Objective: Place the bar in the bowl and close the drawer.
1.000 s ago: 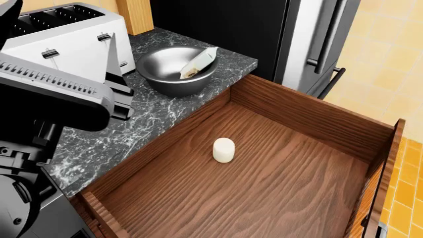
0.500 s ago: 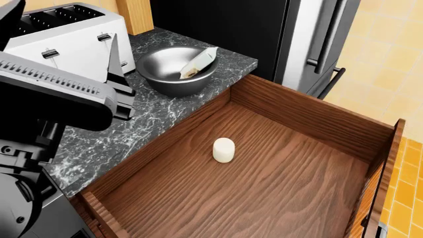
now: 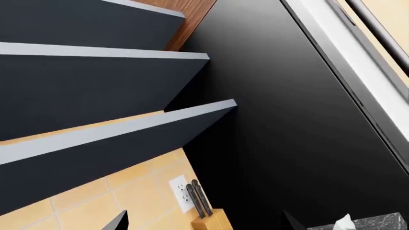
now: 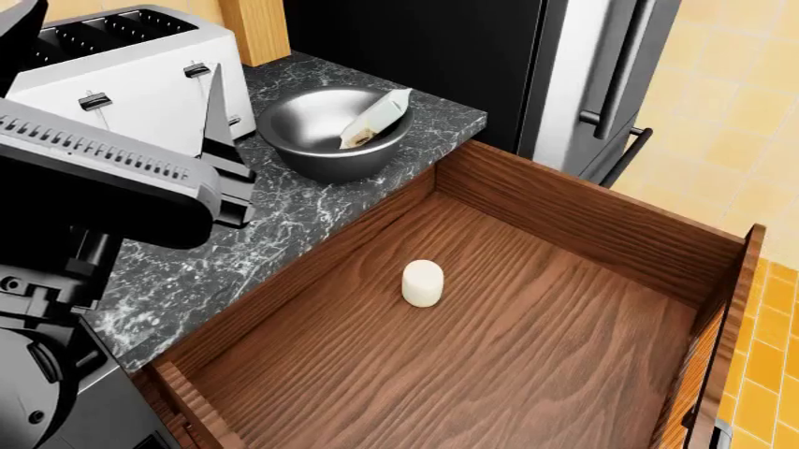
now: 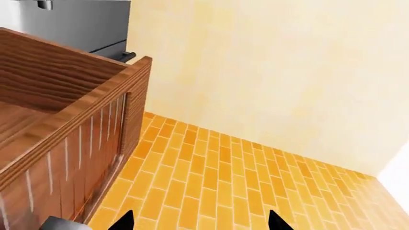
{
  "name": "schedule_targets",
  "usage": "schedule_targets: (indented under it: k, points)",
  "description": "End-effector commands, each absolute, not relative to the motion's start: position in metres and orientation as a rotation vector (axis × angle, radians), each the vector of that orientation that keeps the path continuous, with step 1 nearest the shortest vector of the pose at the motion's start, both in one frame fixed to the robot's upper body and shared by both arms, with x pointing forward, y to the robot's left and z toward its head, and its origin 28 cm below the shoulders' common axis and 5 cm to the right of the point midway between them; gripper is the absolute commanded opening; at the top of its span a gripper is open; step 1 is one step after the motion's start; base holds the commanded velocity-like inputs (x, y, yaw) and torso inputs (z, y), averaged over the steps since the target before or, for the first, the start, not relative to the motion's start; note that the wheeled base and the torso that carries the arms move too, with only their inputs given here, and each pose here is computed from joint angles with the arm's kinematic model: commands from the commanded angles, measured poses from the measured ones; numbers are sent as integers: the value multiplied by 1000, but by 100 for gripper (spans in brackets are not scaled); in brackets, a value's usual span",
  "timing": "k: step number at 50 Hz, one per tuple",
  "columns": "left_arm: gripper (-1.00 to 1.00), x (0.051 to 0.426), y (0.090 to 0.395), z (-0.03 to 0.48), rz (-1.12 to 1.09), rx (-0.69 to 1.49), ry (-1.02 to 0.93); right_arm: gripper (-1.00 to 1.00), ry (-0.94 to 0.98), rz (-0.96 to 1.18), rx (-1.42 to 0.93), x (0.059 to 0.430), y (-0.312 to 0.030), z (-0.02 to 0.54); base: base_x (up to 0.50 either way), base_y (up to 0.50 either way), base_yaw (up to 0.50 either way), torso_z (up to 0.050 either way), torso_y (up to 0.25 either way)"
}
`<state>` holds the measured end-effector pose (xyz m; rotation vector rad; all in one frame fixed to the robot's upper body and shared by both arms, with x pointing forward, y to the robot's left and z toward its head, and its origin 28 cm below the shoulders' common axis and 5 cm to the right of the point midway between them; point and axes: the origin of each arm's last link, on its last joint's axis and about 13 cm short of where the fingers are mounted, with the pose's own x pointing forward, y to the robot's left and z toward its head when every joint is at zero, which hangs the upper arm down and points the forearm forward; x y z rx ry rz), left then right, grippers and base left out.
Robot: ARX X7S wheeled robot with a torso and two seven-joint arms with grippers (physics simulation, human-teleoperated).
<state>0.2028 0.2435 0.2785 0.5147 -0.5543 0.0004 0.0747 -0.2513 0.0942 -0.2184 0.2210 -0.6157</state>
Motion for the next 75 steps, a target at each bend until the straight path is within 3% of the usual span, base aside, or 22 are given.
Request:
schedule_targets:
  k: [1, 28, 75]
  points:
    - [100, 203, 243, 278, -1, 517, -553, 100, 296, -499, -251, 79, -248, 83, 0, 0, 0, 0, 0]
    - [100, 204, 243, 279, 1, 521, -555, 100, 351, -271, -272, 119, -231, 65, 0, 0, 0, 0, 0]
    - [100, 203, 244, 276, 10, 529, -545, 100, 239, 9, -233, 199, -193, 62, 0, 0, 0, -6, 0]
